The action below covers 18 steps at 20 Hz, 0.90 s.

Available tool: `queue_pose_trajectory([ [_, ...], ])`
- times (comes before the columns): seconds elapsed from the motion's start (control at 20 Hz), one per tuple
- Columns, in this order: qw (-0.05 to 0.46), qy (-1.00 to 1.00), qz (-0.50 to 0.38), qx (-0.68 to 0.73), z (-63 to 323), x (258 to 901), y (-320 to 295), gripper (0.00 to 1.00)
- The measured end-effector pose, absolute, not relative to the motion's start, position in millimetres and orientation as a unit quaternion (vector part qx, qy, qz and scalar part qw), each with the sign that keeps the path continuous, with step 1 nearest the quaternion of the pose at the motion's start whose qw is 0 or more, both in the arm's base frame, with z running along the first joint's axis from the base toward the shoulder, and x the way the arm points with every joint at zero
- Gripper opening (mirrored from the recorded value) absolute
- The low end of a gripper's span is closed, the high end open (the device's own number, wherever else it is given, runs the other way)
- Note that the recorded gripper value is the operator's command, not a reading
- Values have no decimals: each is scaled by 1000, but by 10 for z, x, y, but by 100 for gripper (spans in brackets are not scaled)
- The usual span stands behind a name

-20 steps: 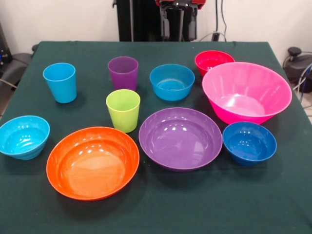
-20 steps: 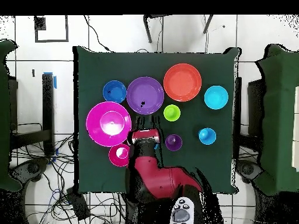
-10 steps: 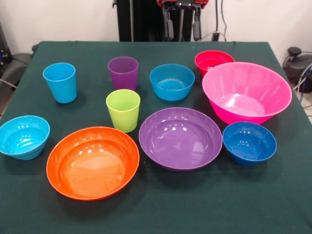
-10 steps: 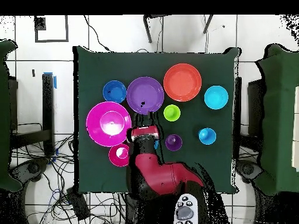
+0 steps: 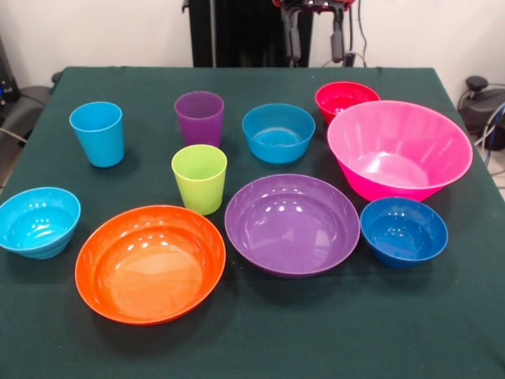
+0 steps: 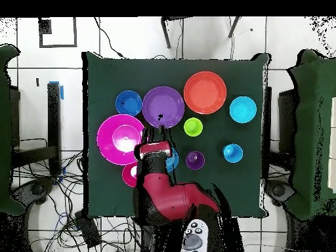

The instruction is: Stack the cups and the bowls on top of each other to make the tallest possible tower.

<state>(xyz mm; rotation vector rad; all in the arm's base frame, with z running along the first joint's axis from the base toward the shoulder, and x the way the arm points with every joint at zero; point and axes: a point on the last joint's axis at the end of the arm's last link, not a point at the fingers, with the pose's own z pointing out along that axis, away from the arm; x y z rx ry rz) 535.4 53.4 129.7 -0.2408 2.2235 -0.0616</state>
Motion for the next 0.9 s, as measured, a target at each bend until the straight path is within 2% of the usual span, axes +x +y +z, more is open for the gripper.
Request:
queue_pose_trajectory([
  [0.5, 443, 889, -38, -105, 1399, 5330, 814, 100],
  [0.9, 446, 889, -41, -100, 1412, 5376, 740, 100],
])
